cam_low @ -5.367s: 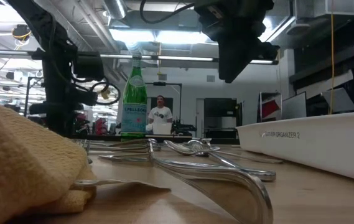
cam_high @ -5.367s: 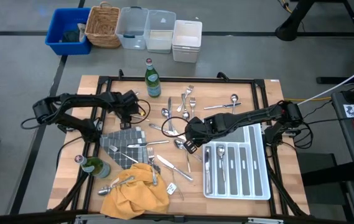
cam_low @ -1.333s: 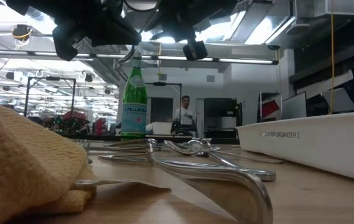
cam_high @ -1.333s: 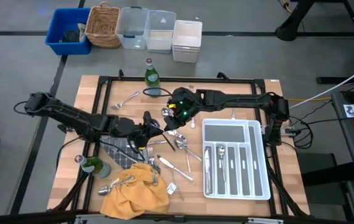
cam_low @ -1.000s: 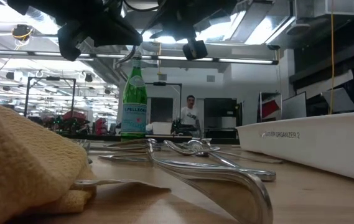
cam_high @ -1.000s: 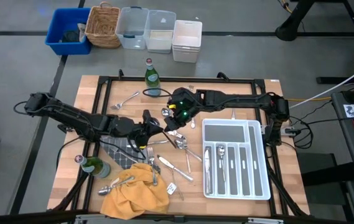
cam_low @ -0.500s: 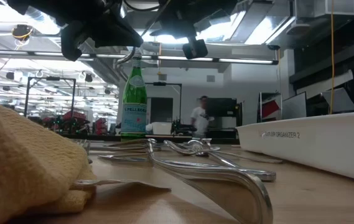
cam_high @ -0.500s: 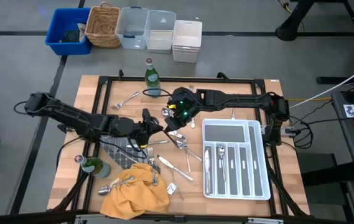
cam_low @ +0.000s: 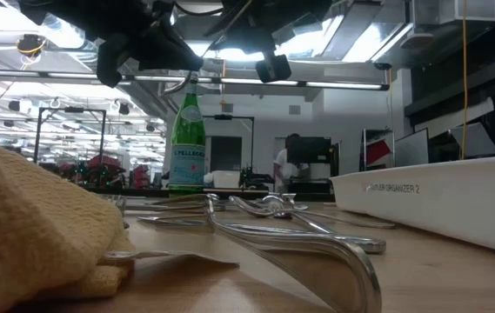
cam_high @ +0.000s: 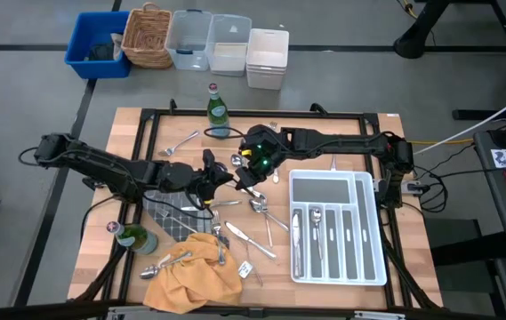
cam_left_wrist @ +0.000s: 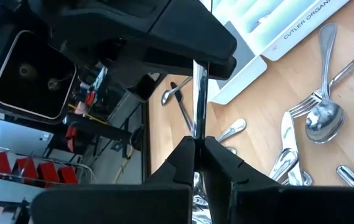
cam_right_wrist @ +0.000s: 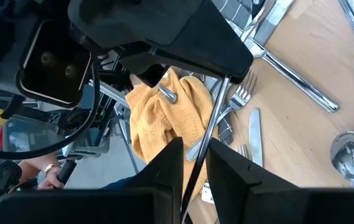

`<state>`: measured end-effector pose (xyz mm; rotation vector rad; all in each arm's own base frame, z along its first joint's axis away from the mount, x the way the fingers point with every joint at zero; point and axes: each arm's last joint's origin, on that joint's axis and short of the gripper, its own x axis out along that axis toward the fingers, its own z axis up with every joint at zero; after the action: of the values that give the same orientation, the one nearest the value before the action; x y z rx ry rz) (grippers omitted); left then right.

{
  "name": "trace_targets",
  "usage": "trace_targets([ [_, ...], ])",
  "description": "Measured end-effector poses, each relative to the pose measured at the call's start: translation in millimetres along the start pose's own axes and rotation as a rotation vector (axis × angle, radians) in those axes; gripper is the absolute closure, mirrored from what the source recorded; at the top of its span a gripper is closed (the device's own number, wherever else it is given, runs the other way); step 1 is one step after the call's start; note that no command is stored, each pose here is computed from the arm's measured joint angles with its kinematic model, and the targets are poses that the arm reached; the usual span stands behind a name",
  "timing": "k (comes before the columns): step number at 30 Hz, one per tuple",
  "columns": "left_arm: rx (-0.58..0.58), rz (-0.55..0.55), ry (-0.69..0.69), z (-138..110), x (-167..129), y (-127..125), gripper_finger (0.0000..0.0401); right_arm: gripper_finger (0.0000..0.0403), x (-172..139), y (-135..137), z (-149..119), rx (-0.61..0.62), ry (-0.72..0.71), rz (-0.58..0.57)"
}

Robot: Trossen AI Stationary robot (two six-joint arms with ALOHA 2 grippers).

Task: Sort silverware
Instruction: Stack the silver spoon into the white utensil tray with the other silver spoon

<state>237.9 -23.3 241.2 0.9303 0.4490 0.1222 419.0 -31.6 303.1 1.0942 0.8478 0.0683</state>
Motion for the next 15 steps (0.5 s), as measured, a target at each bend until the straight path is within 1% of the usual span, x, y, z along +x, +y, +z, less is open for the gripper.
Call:
trace_targets([
  [2, 0.009, 0.0, 0.0, 0.0, 0.0, 0.0, 0.0392, 0.0342, 0.0, -0.1, -0.1, 0.001, 0.001, -0.001],
  [8, 0.06, 0.0, 0.001, 0.6, -0.6, -0.6, 0.0392, 0.0391, -0.1, -2.7, -1.2, 0.019, 0.009, -0.023],
  [12, 0.062, -0.004, -0.007, 1.9, -1.3, -1.6, 0.0391, 0.039, 0.0, -3.5, -1.8, 0.0, 0.011, -0.034],
  [15, 0.059, -0.011, -0.016, 2.6, -1.4, -2.3, 0.0379, 0.0394, 0.0, -5.0, -2.7, -0.017, 0.006, -0.06],
])
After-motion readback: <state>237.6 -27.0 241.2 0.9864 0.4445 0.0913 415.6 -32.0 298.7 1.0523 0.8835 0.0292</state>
